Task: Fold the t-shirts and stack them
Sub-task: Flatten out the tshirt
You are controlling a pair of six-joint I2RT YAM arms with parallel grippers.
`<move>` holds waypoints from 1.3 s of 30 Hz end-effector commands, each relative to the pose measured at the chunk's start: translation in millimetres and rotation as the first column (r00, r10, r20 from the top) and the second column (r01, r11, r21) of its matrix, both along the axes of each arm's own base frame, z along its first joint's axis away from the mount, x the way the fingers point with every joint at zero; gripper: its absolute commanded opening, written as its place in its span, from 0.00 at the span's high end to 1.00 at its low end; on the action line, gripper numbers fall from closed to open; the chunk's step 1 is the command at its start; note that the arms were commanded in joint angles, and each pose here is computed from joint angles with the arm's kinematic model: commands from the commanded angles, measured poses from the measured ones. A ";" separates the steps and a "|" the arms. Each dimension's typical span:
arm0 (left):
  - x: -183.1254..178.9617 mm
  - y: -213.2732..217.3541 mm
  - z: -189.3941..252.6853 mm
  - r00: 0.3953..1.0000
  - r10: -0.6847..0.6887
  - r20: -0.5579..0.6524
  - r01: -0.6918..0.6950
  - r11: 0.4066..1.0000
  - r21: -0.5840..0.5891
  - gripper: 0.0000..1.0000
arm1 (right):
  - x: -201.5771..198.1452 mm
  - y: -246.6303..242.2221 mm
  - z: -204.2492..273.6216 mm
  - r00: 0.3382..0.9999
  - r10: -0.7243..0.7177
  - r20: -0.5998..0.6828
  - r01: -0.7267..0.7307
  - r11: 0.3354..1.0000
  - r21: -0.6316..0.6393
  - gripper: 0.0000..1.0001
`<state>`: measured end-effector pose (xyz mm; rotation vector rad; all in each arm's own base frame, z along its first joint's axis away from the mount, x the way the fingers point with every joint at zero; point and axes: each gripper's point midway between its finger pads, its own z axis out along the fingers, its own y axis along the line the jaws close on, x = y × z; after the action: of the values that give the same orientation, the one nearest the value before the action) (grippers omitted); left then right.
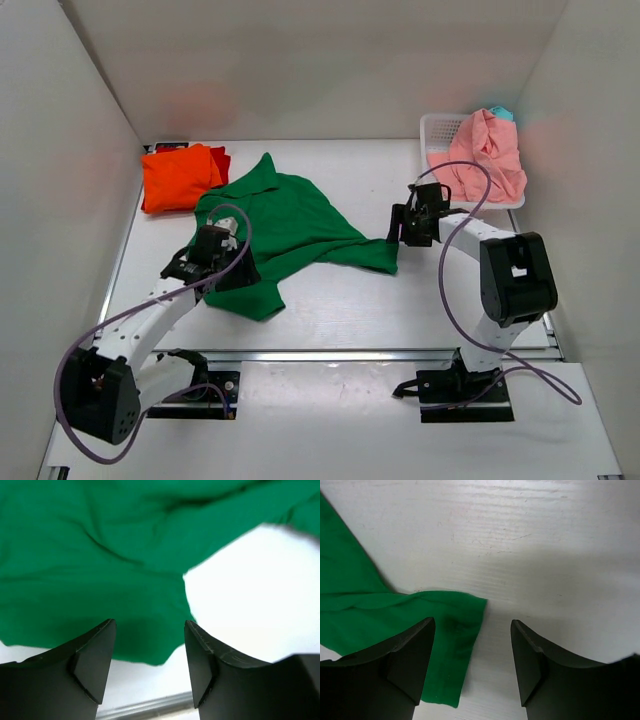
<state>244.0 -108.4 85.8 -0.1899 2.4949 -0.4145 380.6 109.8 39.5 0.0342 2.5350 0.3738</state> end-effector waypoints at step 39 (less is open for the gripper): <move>5.4 14.2 34.1 0.988 -0.134 -0.077 0.150 0.952 0.268 1.00 | 2.2 -1.7 83.0 0.988 0.025 0.150 -0.025 1.000 0.001 1.00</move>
<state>200.2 -101.9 45.9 0.1660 2.8757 -0.0863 373.5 114.7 54.2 -0.0135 2.5630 0.3915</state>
